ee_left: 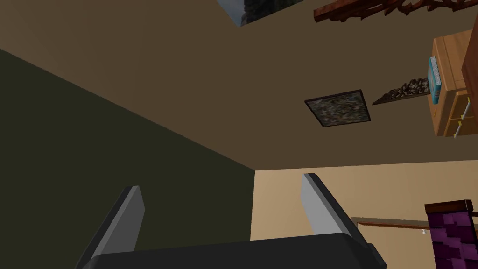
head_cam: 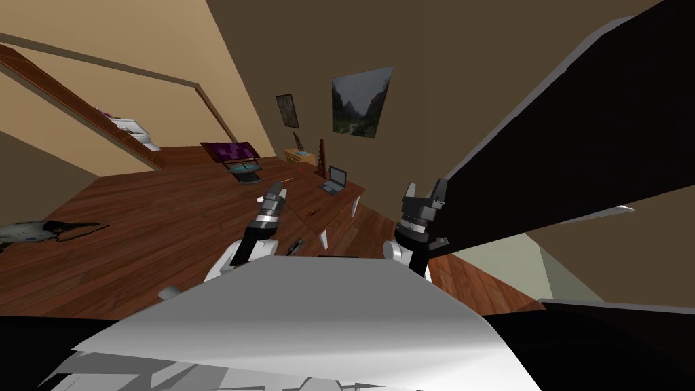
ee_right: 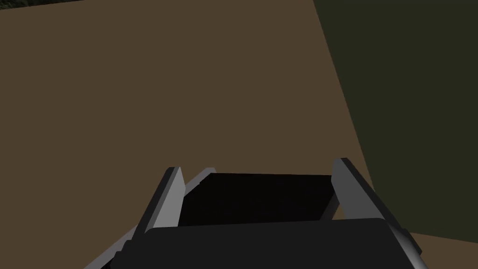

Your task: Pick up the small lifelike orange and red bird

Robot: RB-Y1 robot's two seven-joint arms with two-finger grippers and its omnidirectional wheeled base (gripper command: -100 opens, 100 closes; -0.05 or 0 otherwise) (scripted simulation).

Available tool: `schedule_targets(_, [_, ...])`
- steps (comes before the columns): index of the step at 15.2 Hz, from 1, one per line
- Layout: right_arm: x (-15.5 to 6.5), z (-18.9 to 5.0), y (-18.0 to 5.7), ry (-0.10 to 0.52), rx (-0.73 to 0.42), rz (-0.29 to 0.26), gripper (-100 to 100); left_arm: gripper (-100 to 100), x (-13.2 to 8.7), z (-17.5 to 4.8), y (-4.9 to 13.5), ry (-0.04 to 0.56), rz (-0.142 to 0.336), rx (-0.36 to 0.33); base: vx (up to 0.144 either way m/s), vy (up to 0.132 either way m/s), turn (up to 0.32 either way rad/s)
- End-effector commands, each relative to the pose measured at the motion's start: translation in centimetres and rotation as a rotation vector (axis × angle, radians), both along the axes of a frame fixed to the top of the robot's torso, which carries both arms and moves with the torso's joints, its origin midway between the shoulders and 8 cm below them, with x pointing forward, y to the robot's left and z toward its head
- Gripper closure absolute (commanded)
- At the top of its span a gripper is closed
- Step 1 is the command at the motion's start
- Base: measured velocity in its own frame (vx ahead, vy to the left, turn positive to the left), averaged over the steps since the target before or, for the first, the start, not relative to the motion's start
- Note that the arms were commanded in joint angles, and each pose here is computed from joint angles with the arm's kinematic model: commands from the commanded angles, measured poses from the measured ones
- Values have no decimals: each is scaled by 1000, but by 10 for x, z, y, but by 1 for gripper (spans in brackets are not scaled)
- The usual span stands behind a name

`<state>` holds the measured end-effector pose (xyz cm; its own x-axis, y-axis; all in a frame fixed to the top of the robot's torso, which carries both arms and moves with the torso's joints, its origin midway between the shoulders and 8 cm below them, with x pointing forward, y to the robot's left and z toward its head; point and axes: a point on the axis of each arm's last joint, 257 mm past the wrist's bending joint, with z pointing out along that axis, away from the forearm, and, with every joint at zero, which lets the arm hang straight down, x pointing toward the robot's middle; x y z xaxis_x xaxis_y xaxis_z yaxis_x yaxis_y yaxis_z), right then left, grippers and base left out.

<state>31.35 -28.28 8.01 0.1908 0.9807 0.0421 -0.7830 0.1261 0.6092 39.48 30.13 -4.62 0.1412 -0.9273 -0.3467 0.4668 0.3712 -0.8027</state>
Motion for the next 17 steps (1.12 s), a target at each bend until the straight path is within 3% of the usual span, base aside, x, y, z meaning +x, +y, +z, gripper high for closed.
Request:
schedule_targets(1, [0, 0, 0, 0, 0, 0, 0, -100, 9, -15, 17, 61, 32, 17, 40, -147, 4])
schedule_targets(2, [0, 0, 0, 0, 0, 0, 0, -100, 9, -16, 17, 62, 32, 16, 43, -134, 6])
schedule_targets(3, [0, 0, 0, 0, 0, 0, 0, -100, 14, -26, 33, 102, 58, 24, 40, -135, 3])
schedule_targets(4, [0, 0, 0, 0, 0, 0, 0, -100, 14, -27, 34, 104, 59, 23, 38, -128, 7])
schedule_targets(5, [0, 0, 0, 0, 0, 0, 0, -100, 19, -38, 51, 146, 89, 27, 36, -135, 3])
schedule_targets(6, [0, 0, 0, 0, 0, 0, 0, -100, 19, -38, 51, 146, 89, 27, 40, -119, 8])
schedule_targets(7, [0, 0, 0, 0, 0, 0, 0, -100, 22, -49, 70, 187, 122, 28, 65, -137, 0])
schedule_targets(8, [0, 0, 0, 0, 0, 0, 0, -100, 22, -50, 71, 190, 123, 27, 69, -140, 9])
schedule_targets(9, [0, 0, 0, 0, 0, 0, 0, -100, 25, -62, 91, 233, 161, 24, 87, -136, 5])
schedule_targets(10, [0, 0, 0, 0, 0, 0, 0, -100, 25, -62, 91, 233, 161, 24, 93, -122, 7])
schedule_targets(11, [0, 0, 0, 0, 0, 0, 0, -100, 26, -72, 112, 273, 199, 17, 90, -117, 4])
schedule_targets(12, [0, 0, 0, 0, 0, 0, 0, -100, 26, -74, 113, 276, 201, 17, 79, -116, 4])
schedule_targets(13, [0, 0, 0, 0, 0, 0, 0, -100, 26, -84, 135, 313, 241, 7, 81, -139, 0])
schedule_targets(14, [0, 0, 0, 0, 0, 0, 0, -100, 26, -86, 136, 320, 244, 6, 76, -133, 4])
schedule_targets(15, [0, 0, 0, 0, 0, 0, 0, -100, 24, -96, 159, 355, 285, -8, 74, -148, 0])
schedule_targets(16, [0, 0, 0, 0, 0, 0, 0, -100, 24, -98, 160, 362, 288, -10, 84, -152, 9])
schedule_targets(17, [0, 0, 0, 0, 0, 0, 0, -100, 21, -107, 182, 392, 329, -25, 122, -160, 4])
